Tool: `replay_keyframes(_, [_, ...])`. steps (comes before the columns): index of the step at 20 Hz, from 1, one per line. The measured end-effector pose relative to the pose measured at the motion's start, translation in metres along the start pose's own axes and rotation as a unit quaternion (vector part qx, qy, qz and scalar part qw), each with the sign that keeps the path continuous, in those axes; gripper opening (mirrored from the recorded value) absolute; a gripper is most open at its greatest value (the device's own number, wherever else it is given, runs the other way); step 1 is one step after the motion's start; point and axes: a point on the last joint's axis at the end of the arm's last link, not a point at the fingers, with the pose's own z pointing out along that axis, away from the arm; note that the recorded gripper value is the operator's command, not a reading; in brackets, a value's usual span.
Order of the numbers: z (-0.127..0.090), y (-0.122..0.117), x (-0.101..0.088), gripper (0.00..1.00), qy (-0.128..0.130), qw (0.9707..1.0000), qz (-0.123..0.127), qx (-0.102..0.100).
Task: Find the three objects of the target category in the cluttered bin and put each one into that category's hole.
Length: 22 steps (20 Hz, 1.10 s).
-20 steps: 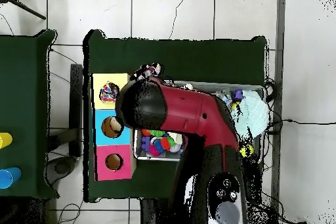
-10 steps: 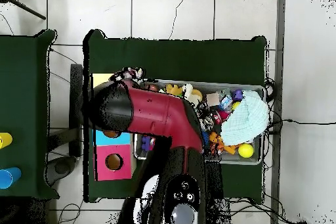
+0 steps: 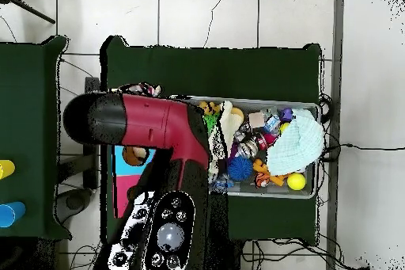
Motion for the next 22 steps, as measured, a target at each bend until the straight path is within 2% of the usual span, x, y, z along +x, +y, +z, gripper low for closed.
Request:
replay_keyframes(11, [0.02, 0.012, 0.002, 0.0, 0.021, 0.999, 0.041, 0.003])
replay_keyframes(22, [0.011, 0.017, 0.023, 0.0, 0.028, 0.9968, 0.075, -0.002])
